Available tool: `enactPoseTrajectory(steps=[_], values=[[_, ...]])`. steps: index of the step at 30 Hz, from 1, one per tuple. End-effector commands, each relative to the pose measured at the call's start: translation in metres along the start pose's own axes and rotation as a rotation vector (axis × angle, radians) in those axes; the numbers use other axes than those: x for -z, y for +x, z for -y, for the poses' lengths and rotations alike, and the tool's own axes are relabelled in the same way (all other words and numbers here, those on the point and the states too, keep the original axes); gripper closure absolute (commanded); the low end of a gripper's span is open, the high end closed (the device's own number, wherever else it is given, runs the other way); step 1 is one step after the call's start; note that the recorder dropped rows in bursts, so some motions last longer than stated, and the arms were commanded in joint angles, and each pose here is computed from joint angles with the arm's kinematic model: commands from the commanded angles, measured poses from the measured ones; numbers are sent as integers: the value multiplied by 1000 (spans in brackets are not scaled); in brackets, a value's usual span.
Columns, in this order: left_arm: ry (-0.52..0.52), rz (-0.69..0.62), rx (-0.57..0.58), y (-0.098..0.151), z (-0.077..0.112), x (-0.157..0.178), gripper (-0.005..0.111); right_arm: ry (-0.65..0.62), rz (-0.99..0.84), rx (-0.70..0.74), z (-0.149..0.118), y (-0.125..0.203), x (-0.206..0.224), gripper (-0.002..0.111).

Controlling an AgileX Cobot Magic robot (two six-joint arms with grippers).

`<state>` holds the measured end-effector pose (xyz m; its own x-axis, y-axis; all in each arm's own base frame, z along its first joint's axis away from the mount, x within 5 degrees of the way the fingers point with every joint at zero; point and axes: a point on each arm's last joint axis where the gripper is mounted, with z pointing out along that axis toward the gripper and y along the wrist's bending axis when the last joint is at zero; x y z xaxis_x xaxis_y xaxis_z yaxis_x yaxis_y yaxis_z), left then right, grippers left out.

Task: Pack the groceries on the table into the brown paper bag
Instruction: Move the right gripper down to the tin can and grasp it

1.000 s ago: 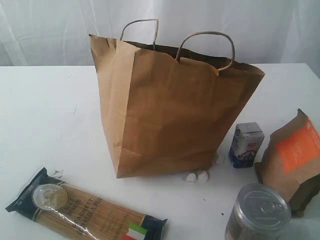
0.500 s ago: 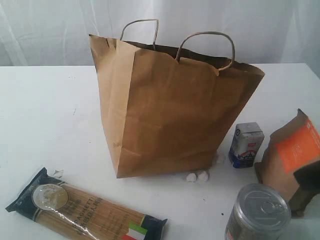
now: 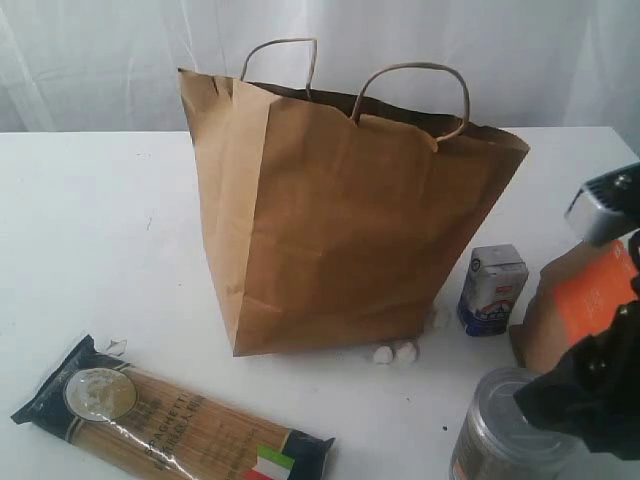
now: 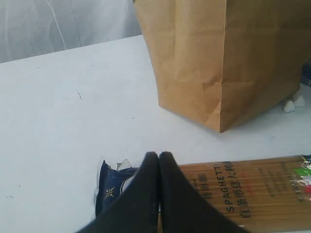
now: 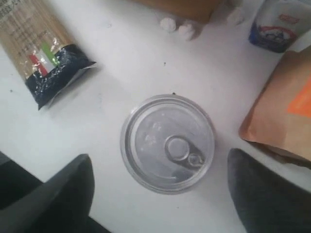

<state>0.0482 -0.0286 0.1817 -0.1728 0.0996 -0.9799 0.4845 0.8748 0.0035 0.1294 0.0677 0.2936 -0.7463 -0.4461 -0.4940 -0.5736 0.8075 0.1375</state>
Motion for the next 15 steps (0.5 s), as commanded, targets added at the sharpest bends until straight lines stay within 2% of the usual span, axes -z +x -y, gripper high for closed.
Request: enactPoseTrajectory(steps=[1, 5, 15], values=[[-2, 0, 4, 1, 0, 0, 107, -28, 5, 10, 1, 0, -12, 33], [-2, 0, 4, 1, 0, 0, 107, -18, 6, 10, 3, 1, -21, 27], [-2, 0, 4, 1, 0, 0, 107, -14, -84, 102, 2, -4, -50, 27]])
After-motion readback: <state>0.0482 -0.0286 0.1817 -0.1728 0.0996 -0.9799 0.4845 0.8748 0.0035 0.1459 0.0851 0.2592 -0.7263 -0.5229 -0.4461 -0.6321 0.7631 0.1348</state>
